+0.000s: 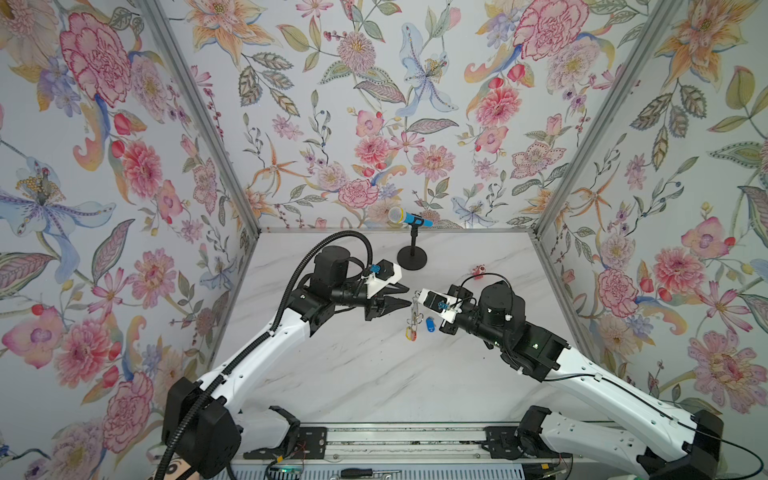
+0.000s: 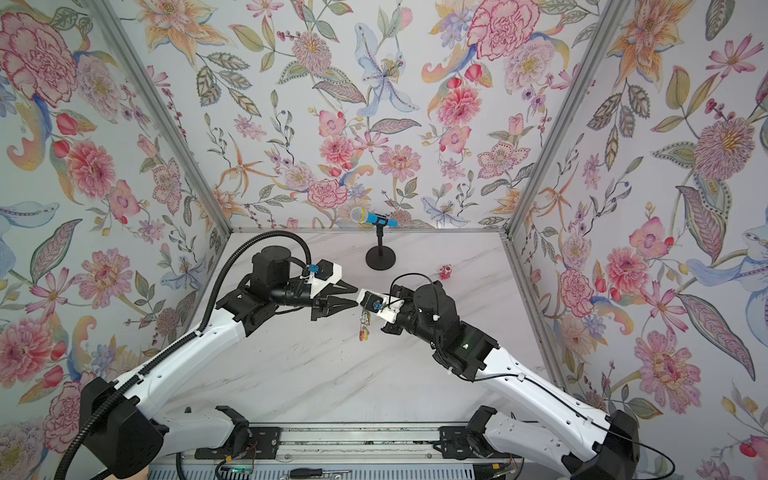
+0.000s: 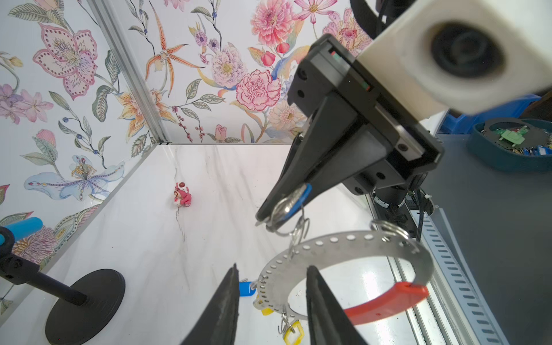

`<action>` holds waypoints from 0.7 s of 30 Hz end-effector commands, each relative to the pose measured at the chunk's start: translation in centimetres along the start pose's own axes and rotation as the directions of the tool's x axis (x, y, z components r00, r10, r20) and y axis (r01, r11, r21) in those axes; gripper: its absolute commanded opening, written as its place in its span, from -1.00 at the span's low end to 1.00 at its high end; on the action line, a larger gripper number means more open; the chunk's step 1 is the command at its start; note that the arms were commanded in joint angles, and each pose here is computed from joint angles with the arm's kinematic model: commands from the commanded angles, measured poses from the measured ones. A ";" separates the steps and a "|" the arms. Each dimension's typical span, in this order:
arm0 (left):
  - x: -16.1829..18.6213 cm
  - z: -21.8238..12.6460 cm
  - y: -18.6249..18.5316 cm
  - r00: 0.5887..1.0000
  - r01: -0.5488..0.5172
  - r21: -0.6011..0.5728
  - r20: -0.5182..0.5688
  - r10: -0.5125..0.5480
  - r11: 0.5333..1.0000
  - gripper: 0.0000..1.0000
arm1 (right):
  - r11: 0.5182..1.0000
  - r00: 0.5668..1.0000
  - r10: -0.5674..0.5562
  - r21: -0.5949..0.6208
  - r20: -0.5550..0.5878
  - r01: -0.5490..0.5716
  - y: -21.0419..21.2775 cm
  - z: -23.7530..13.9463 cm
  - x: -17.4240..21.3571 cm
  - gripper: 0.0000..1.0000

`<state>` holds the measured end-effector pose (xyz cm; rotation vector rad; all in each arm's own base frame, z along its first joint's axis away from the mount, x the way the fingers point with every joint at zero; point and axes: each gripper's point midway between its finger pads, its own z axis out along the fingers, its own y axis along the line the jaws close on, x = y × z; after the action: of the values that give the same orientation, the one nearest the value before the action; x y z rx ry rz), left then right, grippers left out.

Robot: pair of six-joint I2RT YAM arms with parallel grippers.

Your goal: Remove the keys from the keyring

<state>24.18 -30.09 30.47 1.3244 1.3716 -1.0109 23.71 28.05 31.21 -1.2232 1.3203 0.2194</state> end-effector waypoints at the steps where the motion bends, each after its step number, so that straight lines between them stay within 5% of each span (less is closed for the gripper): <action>1: -2.8 -0.6 -0.7 0.990 0.015 0.027 0.143 -0.019 1.000 -0.25 | 0.998 0.989 0.061 0.014 0.134 -0.063 -0.8 -0.7 -2.7 -1.00; 21: -4.5 0.2 -2.2 0.953 0.064 0.116 0.286 -0.095 0.991 -0.54 | 0.994 0.965 0.110 0.001 0.237 -0.114 -1.4 -1.5 -4.4 -1.00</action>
<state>22.53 -31.03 34.65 1.1336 1.1931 -1.2530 22.84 28.74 34.23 -1.1175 1.2252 0.3913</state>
